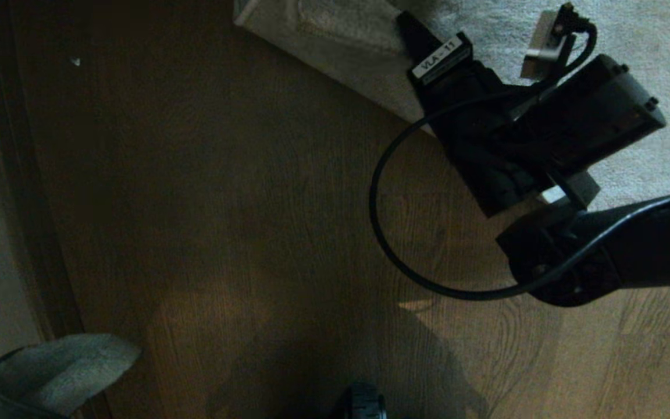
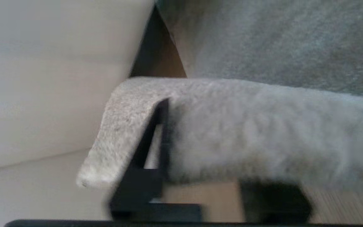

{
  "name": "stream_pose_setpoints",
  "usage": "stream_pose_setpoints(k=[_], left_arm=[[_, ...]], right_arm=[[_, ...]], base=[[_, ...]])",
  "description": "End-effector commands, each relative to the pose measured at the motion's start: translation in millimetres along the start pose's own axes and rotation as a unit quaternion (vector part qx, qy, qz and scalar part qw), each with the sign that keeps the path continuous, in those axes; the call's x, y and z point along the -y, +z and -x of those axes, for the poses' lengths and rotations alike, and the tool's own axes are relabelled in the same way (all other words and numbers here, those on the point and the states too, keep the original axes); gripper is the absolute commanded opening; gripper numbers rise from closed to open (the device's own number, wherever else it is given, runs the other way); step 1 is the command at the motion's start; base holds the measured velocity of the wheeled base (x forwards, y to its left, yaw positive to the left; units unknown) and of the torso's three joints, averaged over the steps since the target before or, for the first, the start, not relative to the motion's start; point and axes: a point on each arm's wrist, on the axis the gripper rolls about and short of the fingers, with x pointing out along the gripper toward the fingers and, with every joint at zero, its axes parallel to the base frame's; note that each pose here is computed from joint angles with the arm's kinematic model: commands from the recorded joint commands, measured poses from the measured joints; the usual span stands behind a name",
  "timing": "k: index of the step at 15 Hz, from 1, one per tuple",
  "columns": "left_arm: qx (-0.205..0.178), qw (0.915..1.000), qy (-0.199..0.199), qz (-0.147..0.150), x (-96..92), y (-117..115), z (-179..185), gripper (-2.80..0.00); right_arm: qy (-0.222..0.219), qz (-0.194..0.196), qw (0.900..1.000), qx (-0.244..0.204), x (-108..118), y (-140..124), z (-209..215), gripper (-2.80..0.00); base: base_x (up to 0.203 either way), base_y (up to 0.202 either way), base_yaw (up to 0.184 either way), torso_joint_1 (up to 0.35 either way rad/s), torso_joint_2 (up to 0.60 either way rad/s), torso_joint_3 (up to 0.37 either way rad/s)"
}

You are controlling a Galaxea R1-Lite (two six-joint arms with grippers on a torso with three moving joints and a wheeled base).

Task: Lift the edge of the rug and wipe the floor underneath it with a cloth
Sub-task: Lay down the carpet

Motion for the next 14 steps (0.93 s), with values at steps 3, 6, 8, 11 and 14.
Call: stream_pose_setpoints(k=[3, 6, 8, 11, 14], left_arm=[[0.0, 1.0, 0.0, 0.0, 0.0, 0.0, 0.0, -2.8], [0.0, 1.0, 0.0, 0.0, 0.0, 0.0, 0.0, -2.8], [0.0, 1.0, 0.0, 0.0, 0.0, 0.0, 0.0, -2.8], [0.0, 1.0, 0.0, 0.0, 0.0, 0.0, 0.0, -2.8], [0.0, 1.0, 0.0, 0.0, 0.0, 0.0, 0.0, -2.8]], right_arm=[[0.002, 0.003, 1.0, 0.017, 3.8, 11.7, -2.2, 0.0], [0.008, -0.026, 1.0, -0.004, -10.7, 8.7, 10.2, 0.0], [0.03, -0.062, 0.997, -0.024, -33.9, -0.9, 17.7, 0.0], [0.066, -0.112, 0.989, -0.065, -68.1, -20.2, 31.3, 0.0], [0.091, -0.144, 0.981, -0.097, -94.9, -36.8, 43.1, 0.0]], base=[[0.0, 0.0, 0.0, 0.0, 0.0, 0.0], [0.0, 0.0, 0.0, 0.0, 0.0, 0.0], [0.0, 0.0, 0.0, 0.0, 0.0, 0.0], [0.0, 0.0, 0.0, 0.0, 0.0, 0.0], [0.0, 0.0, 0.0, 0.0, 0.0, 0.0]])
